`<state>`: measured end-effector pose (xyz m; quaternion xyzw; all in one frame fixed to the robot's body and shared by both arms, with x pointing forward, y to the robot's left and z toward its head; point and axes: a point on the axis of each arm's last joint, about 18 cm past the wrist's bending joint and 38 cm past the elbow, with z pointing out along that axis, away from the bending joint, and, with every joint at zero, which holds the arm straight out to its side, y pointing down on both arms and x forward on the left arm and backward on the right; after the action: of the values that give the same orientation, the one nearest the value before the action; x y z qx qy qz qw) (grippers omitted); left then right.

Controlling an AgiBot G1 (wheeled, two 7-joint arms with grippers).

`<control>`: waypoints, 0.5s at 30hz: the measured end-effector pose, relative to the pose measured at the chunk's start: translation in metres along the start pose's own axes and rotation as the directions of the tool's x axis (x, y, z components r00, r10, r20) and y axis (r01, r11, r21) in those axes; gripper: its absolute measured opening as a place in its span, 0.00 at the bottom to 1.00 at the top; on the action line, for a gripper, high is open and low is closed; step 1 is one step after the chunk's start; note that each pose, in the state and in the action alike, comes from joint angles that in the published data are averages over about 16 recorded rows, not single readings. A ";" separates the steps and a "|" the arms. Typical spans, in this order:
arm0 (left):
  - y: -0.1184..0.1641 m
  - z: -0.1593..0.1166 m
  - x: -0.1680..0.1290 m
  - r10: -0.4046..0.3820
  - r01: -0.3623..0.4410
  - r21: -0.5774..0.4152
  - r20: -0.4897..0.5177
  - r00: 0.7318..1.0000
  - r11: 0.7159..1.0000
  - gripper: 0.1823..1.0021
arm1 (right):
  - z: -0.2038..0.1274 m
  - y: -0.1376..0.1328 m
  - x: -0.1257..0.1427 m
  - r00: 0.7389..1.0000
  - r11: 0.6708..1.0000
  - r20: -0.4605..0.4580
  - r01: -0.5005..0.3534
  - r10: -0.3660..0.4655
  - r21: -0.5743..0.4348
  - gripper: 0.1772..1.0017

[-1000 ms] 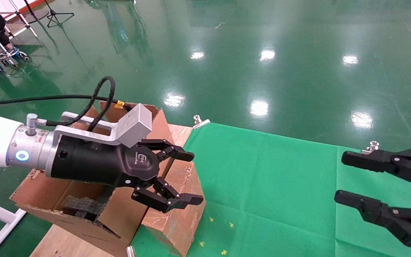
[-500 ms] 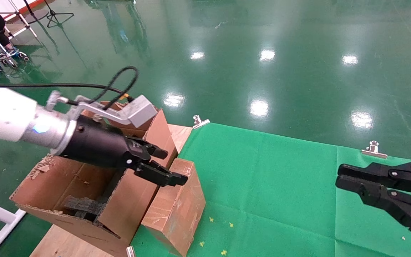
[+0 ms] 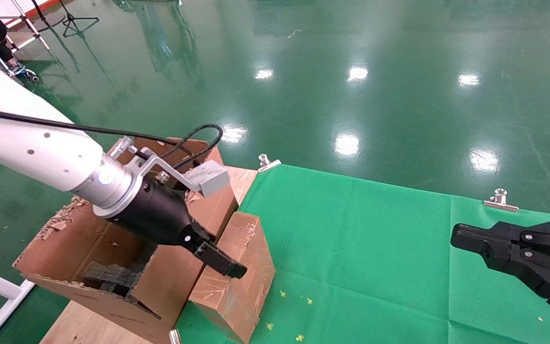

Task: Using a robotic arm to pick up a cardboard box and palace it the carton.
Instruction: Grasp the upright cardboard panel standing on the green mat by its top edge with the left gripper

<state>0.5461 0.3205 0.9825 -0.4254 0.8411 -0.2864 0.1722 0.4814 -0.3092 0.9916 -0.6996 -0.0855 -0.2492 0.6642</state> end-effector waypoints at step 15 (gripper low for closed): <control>0.002 0.005 0.006 -0.031 0.033 -0.080 0.016 0.999 0.996 0.99 | 0.000 0.000 0.000 1.000 1.000 0.000 0.000 0.000 0.000 0.03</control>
<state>0.5438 0.3145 0.9770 -0.4474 0.8437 -0.2520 0.1564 0.4814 -0.3093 0.9916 -0.6995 -0.0853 -0.2493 0.6643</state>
